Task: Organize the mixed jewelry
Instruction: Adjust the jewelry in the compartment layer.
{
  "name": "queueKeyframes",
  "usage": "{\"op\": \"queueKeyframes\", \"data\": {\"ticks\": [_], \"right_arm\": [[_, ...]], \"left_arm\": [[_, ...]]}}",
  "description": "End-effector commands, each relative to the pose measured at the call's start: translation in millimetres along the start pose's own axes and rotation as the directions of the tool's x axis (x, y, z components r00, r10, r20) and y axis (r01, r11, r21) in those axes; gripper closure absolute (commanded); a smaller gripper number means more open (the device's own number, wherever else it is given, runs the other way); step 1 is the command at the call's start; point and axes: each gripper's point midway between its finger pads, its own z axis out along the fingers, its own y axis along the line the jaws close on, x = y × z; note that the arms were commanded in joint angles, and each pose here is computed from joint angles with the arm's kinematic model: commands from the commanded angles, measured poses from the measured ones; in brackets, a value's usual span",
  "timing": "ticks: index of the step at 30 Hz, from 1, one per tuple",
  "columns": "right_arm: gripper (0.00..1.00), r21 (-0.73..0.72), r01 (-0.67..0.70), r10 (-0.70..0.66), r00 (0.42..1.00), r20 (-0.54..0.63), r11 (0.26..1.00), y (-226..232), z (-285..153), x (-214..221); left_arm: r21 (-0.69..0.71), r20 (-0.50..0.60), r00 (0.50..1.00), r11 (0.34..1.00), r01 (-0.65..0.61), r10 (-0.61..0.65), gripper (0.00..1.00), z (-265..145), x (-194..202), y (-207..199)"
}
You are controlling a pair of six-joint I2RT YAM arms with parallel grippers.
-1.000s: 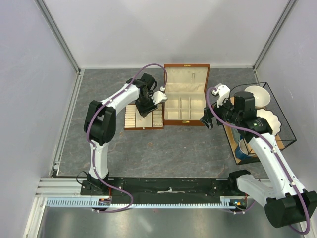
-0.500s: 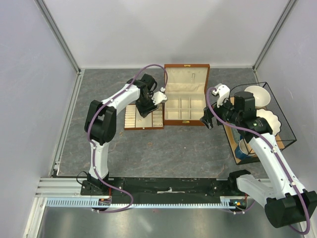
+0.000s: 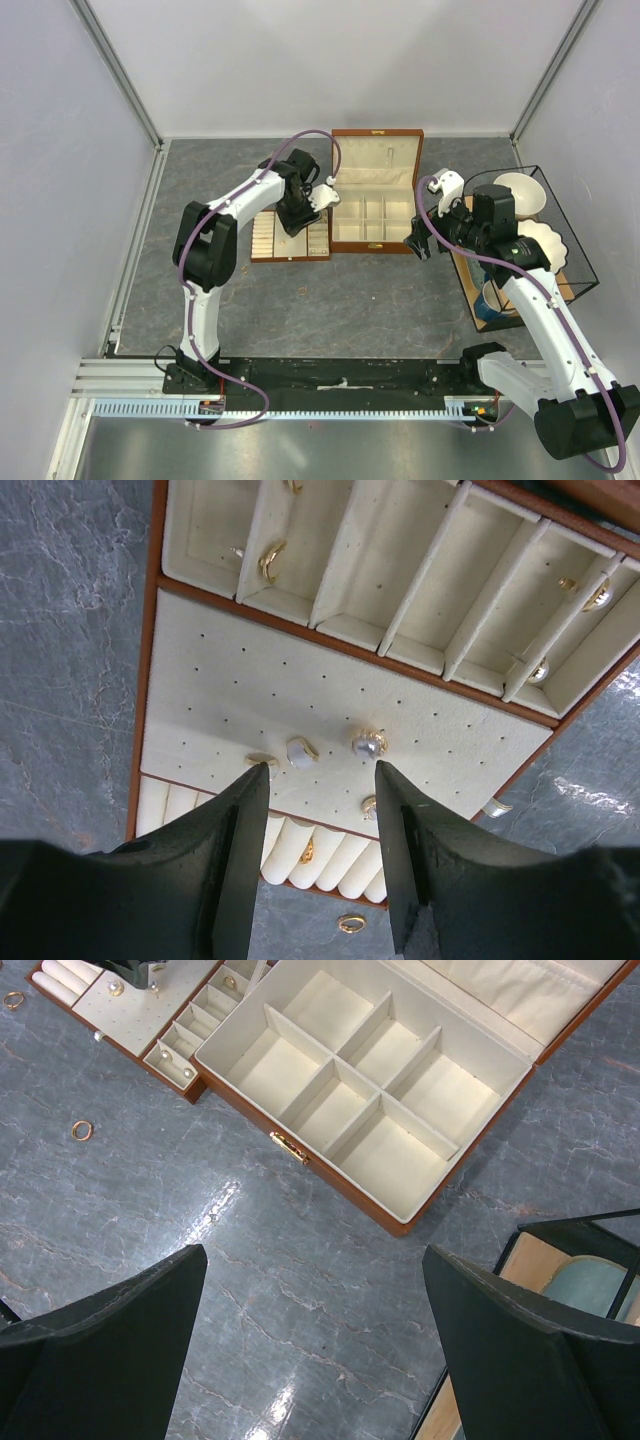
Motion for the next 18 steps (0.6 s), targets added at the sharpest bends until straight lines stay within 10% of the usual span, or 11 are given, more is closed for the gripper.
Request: {"op": "queueKeyframes", "data": {"ticks": [1,18], "right_arm": [[0.02,-0.004,0.016,-0.016,0.999,0.041,1.000,1.3,-4.4,-11.2],[0.02,0.002,0.016,-0.016,0.999,0.046,1.000,0.8,-5.9,-12.2]], "left_arm": [[-0.030,0.044,0.999,0.999,-0.018,0.019,0.46,-5.3,-17.5,7.9],[-0.055,0.104,0.995,0.998,0.013,-0.008,0.46,-28.3,-25.2,5.7]]}}
